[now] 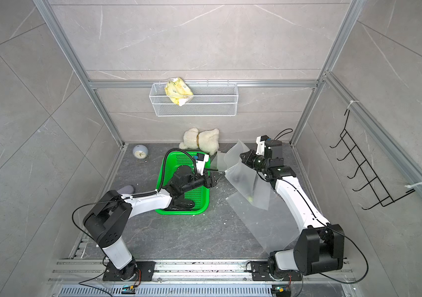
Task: Place the eggplant in a zip-top bag and seal the zipper
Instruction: Zip the zipper on the zipper food storage bag.
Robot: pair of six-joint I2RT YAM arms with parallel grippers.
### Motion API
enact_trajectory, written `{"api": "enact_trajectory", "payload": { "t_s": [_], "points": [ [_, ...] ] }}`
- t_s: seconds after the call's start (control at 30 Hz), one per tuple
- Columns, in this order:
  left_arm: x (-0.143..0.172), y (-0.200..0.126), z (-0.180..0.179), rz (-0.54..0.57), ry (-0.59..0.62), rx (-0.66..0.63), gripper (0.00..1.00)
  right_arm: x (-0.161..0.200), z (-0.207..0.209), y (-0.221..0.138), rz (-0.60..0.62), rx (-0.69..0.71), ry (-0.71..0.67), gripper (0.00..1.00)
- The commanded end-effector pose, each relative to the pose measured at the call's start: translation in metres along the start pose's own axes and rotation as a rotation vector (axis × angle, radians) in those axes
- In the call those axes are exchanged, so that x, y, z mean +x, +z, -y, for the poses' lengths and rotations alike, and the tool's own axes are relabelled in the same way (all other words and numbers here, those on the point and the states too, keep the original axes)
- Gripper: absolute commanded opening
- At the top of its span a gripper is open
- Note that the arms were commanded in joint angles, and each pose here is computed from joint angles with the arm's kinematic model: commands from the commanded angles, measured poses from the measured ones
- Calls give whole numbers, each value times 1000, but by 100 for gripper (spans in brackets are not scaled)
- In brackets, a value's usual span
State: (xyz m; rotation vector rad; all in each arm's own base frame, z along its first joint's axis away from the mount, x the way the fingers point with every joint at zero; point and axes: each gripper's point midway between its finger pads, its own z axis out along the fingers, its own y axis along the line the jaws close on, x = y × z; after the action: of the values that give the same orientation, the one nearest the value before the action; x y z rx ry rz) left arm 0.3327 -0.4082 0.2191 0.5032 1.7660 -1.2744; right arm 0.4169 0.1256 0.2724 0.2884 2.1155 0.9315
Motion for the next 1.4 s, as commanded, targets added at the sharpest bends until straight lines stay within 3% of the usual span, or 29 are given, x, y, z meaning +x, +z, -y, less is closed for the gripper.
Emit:
{"api": "enact_trajectory", "payload": {
  "t_s": [0.0,0.2,0.5,0.67,0.83,1.37],
  "points": [
    [-23,7,29,132,86,99,62,-7,-11,-7,33,-51,21,0],
    [-13,14,28,135,93,101,61,-12,-13,-9,46,-65,33,0],
    [-27,20,16,221,98,37,39,-7,-10,-5,34,-85,68,0],
    [-24,25,17,202,103,55,38,-6,-9,-5,32,-88,74,0],
    [-15,29,18,173,93,79,44,-9,-10,-6,43,-97,82,0],
    [-22,29,20,204,106,75,35,-2,-1,-1,20,-96,101,0]
  ]
}}
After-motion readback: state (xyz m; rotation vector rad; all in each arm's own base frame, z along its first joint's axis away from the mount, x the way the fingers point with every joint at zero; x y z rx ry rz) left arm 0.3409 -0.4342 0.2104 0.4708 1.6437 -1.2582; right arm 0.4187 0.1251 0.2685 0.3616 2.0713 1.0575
